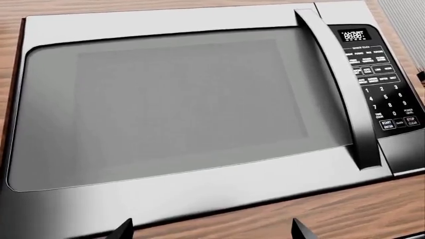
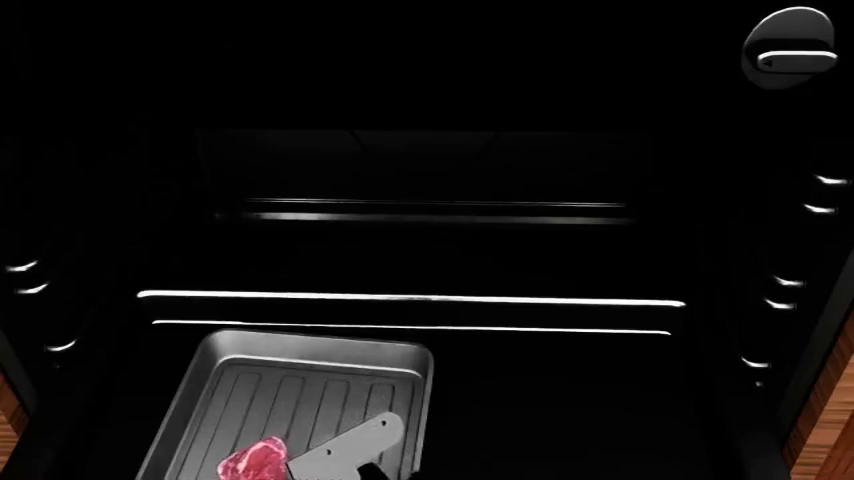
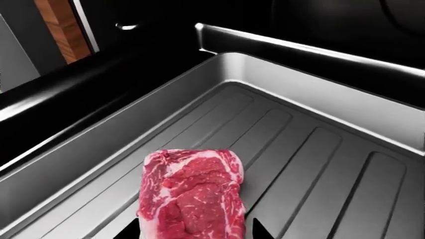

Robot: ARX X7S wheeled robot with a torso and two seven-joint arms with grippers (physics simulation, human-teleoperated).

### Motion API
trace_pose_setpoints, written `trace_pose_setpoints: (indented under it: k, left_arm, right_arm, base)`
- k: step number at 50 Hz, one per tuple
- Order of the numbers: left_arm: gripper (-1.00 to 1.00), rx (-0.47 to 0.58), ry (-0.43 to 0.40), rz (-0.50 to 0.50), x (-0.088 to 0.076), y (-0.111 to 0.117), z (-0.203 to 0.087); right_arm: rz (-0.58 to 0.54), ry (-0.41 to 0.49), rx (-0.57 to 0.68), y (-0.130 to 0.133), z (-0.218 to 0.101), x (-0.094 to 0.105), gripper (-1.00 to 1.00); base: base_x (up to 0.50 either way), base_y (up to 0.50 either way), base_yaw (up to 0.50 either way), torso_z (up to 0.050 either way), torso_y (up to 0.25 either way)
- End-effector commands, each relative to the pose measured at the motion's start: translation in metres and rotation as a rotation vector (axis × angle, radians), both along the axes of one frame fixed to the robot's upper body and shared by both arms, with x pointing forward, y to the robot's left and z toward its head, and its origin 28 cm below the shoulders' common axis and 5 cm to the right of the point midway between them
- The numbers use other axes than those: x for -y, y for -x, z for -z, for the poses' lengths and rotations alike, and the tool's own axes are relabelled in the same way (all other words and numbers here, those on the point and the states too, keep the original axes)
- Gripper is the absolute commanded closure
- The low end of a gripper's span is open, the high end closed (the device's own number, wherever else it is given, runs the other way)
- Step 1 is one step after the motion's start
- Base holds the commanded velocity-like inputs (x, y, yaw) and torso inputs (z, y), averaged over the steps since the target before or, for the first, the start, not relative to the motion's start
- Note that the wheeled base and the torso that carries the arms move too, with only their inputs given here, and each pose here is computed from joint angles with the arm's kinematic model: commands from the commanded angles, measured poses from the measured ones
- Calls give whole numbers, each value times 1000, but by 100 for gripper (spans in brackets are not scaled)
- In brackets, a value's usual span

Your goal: Pick the steak from the oven and place it on the plate on the counter.

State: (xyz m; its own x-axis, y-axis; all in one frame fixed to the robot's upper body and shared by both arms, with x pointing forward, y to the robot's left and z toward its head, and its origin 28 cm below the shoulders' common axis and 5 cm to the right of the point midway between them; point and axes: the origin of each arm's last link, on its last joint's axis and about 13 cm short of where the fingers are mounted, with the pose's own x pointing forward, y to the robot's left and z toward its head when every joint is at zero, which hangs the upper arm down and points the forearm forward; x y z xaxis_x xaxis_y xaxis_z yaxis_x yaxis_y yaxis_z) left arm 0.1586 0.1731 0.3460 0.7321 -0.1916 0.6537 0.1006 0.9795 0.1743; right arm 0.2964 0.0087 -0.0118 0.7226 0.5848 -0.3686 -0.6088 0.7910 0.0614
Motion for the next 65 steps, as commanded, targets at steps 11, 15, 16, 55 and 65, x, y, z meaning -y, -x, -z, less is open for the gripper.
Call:
trace_pose_setpoints:
  k: [11, 15, 16, 55, 65]
  left_arm:
    - [-100, 3, 2, 5, 1, 2, -1]
    - [-100, 3, 2, 7, 2, 2, -1]
    - [-100, 2, 2, 7, 2, 2, -1]
    - [-100, -3, 10, 23, 5, 4, 2]
    - [-100, -3, 12, 22, 4, 4, 2]
  right_arm:
    - [-45, -57, 136, 4, -42, -5, 100]
    - [-41, -91, 177, 9, -58, -3, 100]
    - [-42, -99, 186, 11, -63, -3, 100]
    - [-1, -409, 701, 93, -255, 17, 100]
    - [50, -434, 808, 98, -285, 29, 100]
  base:
    - [0, 0, 0, 0, 0]
    - [0, 0, 0, 0, 0]
    - [0, 0, 0, 0, 0]
    - [0, 0, 0, 0, 1]
    - [0, 0, 0, 0, 0]
